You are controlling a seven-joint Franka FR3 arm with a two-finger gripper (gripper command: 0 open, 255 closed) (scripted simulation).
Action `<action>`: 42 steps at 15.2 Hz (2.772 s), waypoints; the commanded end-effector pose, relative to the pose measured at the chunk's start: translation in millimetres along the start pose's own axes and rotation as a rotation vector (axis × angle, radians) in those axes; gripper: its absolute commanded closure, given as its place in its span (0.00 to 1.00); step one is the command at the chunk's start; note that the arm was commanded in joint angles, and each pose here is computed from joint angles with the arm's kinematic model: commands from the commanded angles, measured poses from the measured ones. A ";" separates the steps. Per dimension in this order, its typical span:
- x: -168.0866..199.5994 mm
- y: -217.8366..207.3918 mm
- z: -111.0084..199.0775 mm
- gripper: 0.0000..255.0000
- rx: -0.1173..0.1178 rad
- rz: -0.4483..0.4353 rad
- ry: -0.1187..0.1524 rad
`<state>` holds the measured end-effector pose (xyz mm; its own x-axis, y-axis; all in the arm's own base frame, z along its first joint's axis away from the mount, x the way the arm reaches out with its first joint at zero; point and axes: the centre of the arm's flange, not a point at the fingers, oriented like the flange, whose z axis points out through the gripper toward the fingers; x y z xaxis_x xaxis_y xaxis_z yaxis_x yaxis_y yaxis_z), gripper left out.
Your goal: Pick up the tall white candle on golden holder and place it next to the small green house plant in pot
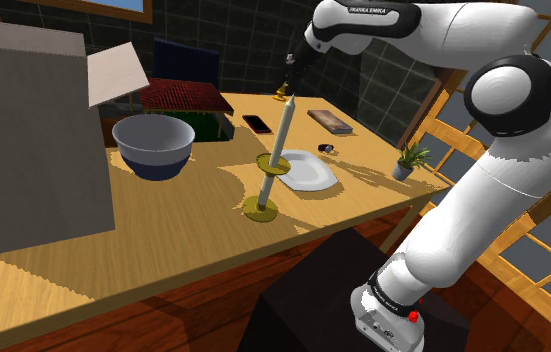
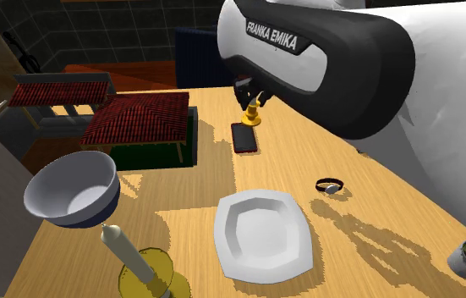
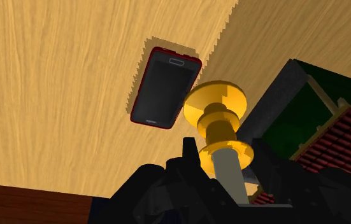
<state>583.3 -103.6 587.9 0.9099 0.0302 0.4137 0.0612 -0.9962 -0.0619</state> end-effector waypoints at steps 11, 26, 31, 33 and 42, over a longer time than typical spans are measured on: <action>26.2 -3.2 -58.1 1.00 0.000 0.000 0.000; -130.3 58.8 -134.5 1.00 0.000 0.000 0.000; -186.3 80.9 -161.5 1.00 0.000 0.000 0.000; -208.7 89.8 -172.3 1.00 0.000 0.000 0.000; -309.5 129.6 -221.0 1.00 0.000 0.000 0.000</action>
<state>233.9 -254.9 649.3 0.9099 0.0295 0.4138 0.0605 -0.9962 -0.0622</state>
